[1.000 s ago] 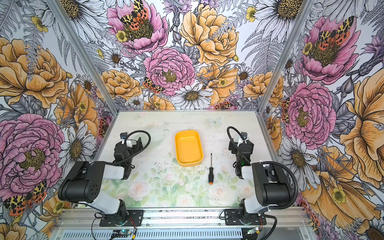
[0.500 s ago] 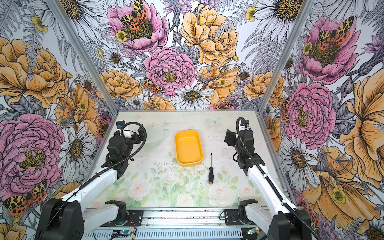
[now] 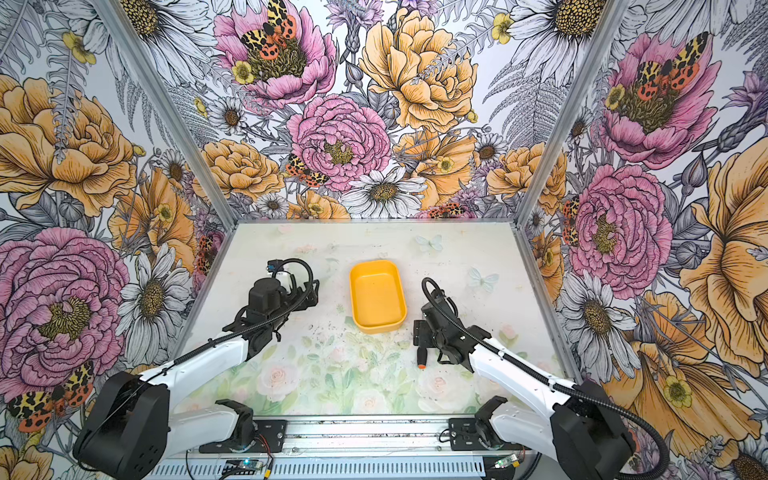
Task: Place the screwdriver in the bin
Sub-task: 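Reach the right gripper down to the screwdriver handle and close on it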
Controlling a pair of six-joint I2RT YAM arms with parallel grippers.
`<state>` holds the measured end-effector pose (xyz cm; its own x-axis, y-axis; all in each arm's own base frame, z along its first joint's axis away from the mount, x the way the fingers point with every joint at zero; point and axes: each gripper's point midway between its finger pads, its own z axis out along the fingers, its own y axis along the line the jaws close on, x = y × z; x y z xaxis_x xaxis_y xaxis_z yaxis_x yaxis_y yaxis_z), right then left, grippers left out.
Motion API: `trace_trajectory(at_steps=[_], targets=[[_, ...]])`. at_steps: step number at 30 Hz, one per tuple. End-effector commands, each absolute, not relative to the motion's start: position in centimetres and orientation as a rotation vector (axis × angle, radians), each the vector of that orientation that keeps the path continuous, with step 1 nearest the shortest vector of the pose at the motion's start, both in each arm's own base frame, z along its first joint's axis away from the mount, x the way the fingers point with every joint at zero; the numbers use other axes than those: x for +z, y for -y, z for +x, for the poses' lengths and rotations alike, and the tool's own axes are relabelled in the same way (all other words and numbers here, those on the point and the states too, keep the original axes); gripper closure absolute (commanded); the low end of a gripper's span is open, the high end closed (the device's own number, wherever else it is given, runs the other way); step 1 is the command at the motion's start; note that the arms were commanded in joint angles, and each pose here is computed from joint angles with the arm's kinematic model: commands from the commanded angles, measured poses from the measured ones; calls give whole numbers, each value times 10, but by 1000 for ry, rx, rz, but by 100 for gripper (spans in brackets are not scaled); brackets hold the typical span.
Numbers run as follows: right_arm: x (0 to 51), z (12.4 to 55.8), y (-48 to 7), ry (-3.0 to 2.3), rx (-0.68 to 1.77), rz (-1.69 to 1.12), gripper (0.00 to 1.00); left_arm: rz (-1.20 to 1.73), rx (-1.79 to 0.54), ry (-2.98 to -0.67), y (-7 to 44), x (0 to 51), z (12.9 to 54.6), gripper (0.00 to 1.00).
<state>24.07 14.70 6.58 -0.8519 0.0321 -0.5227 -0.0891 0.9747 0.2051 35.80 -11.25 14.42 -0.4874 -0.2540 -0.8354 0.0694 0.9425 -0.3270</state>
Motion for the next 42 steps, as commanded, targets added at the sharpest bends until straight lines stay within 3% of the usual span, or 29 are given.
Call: trace_trajectory(at_steps=[1, 8, 14, 34, 37, 42], targets=[[51, 232, -147, -2612, 238, -1, 25, -154, -431, -2089, 118, 132, 350, 1], [41, 222, -154, -2629, 189, -35, 31, -136, -433, -2116, 121, 126, 348, 1], [34, 215, -154, -2654, 194, -17, 45, -121, -409, -2140, 120, 124, 347, 1], [14, 201, -147, -2705, 144, -3, 55, -129, -400, -2134, 119, 126, 342, 1], [12, 199, -147, -2718, 145, -5, 66, -130, -400, -2134, 118, 126, 340, 1], [16, 200, -151, -2712, 176, -6, 98, -128, -394, -2147, 118, 124, 337, 1]])
